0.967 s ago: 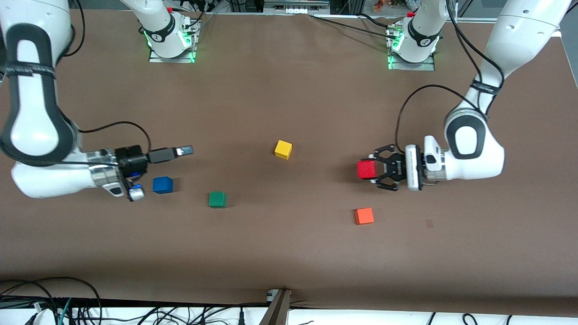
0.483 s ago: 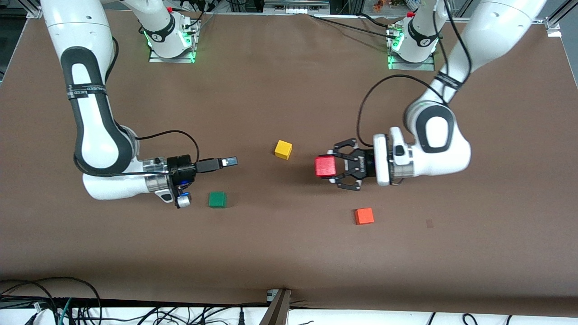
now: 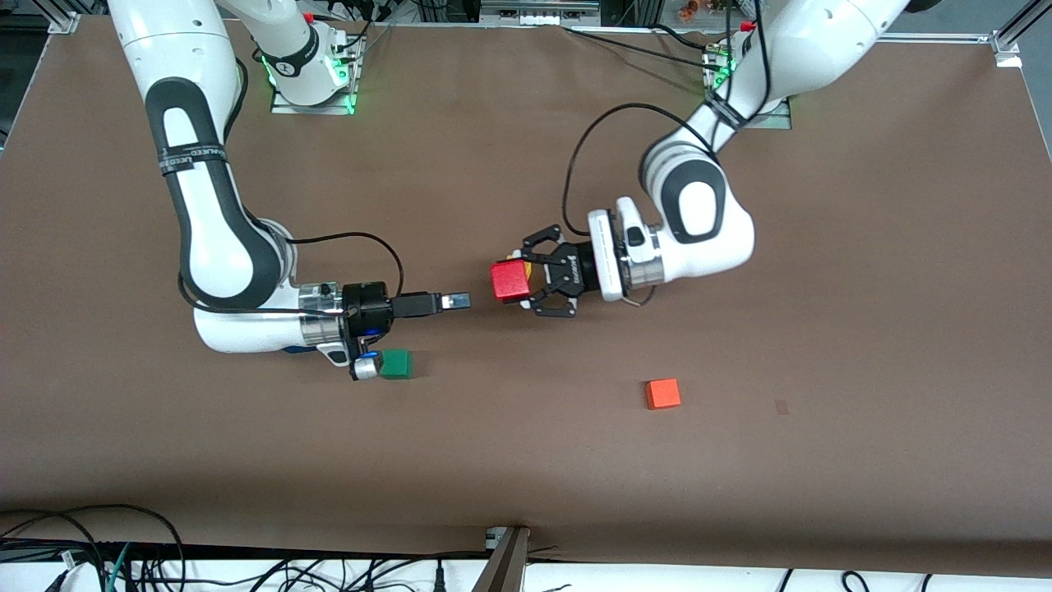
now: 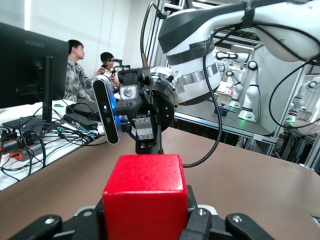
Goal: Pass red block to right arm, stack on blue
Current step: 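Carry the red cube toward the right gripper while the right gripper approaches, then grasp the red cube with the right gripper, open the left gripper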
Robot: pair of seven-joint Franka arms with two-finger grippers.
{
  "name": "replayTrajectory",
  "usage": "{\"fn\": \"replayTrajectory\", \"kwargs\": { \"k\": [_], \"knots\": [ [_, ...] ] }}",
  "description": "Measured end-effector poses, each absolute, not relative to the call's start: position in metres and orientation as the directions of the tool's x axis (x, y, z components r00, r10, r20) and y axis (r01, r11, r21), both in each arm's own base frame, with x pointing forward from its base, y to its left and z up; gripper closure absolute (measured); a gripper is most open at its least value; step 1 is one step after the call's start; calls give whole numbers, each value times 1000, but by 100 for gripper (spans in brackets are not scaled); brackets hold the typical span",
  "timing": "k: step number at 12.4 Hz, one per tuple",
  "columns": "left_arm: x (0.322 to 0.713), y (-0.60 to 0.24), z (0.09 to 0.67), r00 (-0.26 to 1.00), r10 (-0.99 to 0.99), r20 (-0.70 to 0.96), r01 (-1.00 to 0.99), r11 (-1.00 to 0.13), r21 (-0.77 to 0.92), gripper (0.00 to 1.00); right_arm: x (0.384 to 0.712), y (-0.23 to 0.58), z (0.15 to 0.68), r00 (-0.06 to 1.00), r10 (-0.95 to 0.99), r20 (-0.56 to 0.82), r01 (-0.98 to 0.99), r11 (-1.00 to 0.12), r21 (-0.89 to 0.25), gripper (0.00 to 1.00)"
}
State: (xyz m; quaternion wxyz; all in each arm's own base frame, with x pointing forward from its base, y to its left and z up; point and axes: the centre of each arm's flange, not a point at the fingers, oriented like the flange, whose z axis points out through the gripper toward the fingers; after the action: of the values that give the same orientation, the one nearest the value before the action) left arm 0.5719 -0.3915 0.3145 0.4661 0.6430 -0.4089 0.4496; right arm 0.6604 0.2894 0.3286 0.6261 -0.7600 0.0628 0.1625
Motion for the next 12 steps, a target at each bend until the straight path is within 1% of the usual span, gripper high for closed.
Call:
{"fn": "replayTrajectory", "kwargs": {
  "k": [5,10,12],
  "knots": [
    [563,-413,318,287,-77,955,-934,-244,261,44,659,291,329,948,118,-295,-267,-204,-942,0],
    [561,-423,323,288,-66,955,-933,-246,264,44,646,305,323,941,140,-308,-275,-215,-937,1],
    [561,-423,324,291,-61,955,-931,-249,268,44,642,303,327,940,141,-309,-276,-215,-937,13]
  ]
}}
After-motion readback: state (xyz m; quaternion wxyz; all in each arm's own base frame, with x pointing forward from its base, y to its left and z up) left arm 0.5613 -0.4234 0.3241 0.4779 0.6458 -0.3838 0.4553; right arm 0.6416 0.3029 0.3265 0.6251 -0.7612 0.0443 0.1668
